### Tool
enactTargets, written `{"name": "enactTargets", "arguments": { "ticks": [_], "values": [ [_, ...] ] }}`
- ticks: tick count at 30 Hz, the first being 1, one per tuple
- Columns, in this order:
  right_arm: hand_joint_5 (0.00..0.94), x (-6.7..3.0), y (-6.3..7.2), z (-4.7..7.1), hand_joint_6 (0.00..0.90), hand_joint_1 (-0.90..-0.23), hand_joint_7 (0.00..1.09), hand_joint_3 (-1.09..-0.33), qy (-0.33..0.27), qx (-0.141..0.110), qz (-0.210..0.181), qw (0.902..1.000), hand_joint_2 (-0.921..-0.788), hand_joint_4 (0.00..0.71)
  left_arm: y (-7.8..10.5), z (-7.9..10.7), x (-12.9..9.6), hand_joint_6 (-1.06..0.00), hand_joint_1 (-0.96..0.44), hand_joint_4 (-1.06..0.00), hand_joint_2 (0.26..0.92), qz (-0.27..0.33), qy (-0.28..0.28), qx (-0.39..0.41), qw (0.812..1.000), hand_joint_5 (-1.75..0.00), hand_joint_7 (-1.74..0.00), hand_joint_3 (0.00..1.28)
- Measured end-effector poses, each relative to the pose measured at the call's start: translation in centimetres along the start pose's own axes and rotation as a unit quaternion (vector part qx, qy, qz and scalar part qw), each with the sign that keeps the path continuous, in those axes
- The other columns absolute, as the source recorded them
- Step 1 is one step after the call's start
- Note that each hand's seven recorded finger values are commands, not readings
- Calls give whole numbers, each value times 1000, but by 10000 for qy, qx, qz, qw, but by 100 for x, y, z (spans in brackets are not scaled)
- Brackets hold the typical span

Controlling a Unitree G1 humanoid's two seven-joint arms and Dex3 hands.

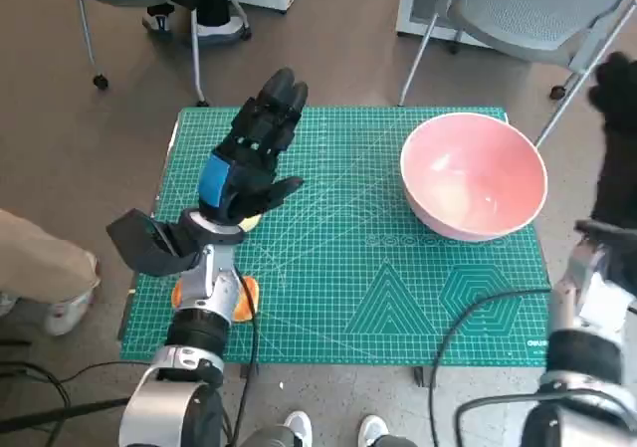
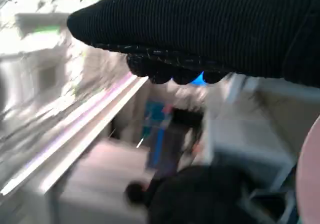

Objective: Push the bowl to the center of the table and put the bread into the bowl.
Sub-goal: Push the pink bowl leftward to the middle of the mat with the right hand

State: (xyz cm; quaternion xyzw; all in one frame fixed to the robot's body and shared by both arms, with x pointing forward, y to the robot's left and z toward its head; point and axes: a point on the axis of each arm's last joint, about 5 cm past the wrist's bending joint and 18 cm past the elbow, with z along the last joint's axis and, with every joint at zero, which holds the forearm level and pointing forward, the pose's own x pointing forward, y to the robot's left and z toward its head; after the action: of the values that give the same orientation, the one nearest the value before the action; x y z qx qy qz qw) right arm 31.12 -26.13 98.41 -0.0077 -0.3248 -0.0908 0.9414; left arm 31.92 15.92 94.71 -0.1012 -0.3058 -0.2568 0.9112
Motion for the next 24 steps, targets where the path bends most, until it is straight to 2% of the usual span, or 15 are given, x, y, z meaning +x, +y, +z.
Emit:
{"name": "enactTargets", "arguments": {
  "ticks": [5, 12, 20, 24],
  "values": [
    [0, 13, -74, -54, 170, -528, 226, -916, 505, 36, -109, 9987, -921, 162, 2, 3, 4, -212, -513, -49, 921, -3, -4, 8, 10000, -1, -2, 116],
    [0, 0, -123, -124, 158, -503, 225, -963, 1095, 115, -158, 9938, -921, 157, 10, 8, 2, -219, -512, -49, 921, 1, -1, 22, 10000, -1, -5, 118],
    [2, -67, -140, -223, 161, -502, 217, -922, 1805, 194, -212, 9831, -921, 159, 21, 14, -1, -224, -511, -49, 921, 2, 4, 43, 10000, -1, -7, 121],
    [2, -110, -140, -270, 168, -521, 209, -889, 2127, 234, -247, 9765, -921, 162, 30, 20, -4, -227, -511, -50, 921, 4, 7, 59, 10000, -1, -8, 122]
  ]
}}
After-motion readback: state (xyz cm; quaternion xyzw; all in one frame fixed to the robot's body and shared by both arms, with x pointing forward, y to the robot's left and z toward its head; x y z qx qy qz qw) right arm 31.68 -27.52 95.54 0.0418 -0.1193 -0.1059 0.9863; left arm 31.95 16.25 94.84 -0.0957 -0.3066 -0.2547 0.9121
